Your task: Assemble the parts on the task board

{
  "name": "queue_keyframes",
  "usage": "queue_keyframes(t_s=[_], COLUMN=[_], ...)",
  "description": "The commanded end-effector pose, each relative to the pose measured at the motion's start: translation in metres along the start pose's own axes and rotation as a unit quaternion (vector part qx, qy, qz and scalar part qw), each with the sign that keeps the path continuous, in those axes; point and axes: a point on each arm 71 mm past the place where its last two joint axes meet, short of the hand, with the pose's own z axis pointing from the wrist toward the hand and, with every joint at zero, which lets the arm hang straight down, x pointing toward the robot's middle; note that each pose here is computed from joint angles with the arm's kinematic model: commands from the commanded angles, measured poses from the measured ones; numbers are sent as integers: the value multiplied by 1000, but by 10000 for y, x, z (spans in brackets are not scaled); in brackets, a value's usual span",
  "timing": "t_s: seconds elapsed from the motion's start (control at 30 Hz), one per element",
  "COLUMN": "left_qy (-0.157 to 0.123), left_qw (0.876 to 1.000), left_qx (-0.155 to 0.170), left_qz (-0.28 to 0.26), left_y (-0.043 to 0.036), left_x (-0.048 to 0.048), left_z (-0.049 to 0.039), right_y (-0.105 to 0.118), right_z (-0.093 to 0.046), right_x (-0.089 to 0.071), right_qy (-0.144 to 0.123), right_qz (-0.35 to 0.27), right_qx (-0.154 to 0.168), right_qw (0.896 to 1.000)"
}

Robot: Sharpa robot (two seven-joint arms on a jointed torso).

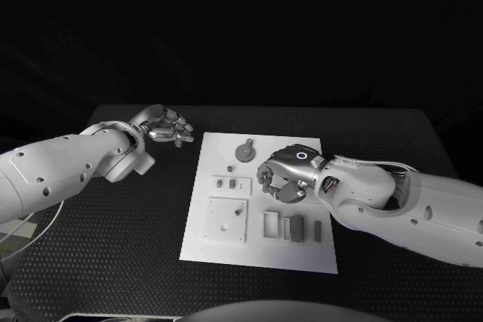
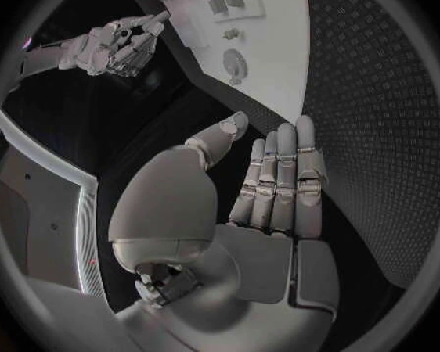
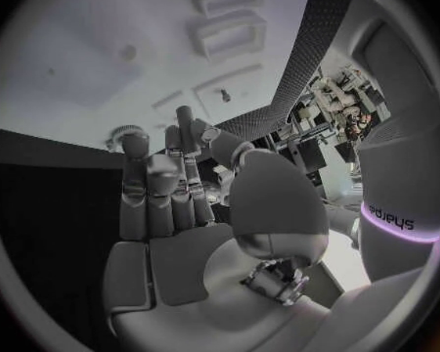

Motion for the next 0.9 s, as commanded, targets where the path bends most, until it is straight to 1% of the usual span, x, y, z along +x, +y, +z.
queue_keyframes(t_s=[0.03,0.17,0.27,0.33,0.4,0.5,0.7,0.9], left_qy=[1,1,4,4,5,5,2,4], left_qw=[1000,1000,1000,1000,1000,1000,1000,1000], left_qx=[7,8,11,10,10,11,7,10], left_qz=[-1,-1,-1,-2,-2,-2,-2,-3], left_y=[-23,-30,-51,-52,-52,-59,-37,-57], left_x=[8,14,37,38,40,46,23,43], left_z=[6,13,25,24,29,29,15,22], right_y=[120,296,408,484,542,637,767,859], right_z=[47,169,250,324,366,412,483,527], right_x=[-35,-51,-11,16,53,139,258,415], right_qy=[-16,-23,-18,-17,-12,-6,5,20], right_qz=[0,12,15,12,13,17,20,19], right_qx=[-23,-50,-63,-72,-79,-89,-103,-114], right_qw=[1000,998,998,997,997,996,994,993])
